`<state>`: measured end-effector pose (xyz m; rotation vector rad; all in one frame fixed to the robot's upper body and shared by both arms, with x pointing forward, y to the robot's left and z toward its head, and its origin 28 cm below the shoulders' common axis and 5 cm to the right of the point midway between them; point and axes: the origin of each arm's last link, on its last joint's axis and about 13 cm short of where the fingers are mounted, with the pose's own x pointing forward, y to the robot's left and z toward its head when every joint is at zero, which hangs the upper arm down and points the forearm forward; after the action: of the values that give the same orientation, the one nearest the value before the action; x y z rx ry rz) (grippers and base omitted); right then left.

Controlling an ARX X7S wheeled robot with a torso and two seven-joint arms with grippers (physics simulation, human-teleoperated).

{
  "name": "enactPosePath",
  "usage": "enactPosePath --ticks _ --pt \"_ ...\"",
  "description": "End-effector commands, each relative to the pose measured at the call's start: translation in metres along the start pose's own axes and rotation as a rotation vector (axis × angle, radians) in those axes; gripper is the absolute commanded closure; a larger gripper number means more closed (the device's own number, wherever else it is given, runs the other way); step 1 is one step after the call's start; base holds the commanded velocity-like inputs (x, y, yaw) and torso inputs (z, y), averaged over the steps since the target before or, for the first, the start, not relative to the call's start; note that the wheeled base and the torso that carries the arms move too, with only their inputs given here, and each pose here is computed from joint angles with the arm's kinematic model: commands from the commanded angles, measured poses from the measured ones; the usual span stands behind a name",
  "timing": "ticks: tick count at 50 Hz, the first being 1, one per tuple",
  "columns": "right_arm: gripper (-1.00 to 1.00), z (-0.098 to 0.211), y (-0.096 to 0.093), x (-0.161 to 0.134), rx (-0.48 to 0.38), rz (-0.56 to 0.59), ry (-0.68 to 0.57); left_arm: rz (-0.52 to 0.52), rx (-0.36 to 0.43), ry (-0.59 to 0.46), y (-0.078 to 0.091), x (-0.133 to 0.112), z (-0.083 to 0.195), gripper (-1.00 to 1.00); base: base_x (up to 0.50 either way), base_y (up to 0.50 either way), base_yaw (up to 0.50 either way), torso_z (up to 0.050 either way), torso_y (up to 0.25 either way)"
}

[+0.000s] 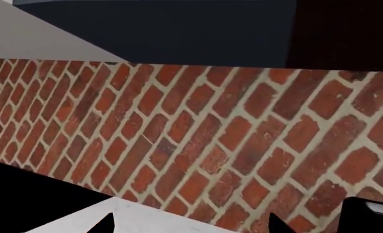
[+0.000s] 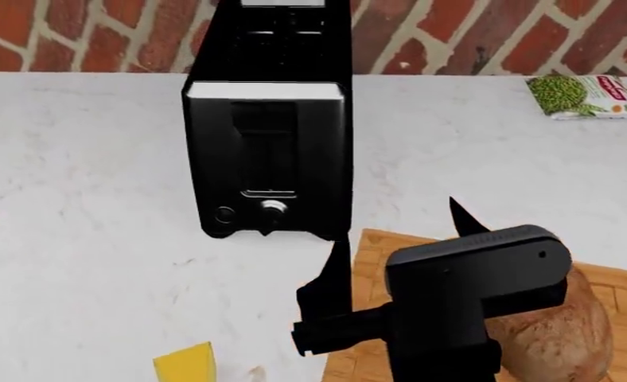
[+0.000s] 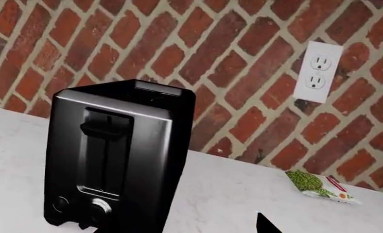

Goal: Pick up the wedge of cheese and place it on the slice of bread to prepare a simple cheese on bread dish.

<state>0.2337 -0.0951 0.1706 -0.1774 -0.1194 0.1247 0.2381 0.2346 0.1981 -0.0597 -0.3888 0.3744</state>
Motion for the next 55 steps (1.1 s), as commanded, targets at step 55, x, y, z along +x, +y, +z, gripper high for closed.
enactPosePath --ticks 55 --pt "-1.0 0.058 0.016 -0.079 0.119 0.34 0.215 -0.008 0.027 -0.028 -0.002 -0.002 0.0 -1.0 0.06 0.02 0.0 0.0 0.0"
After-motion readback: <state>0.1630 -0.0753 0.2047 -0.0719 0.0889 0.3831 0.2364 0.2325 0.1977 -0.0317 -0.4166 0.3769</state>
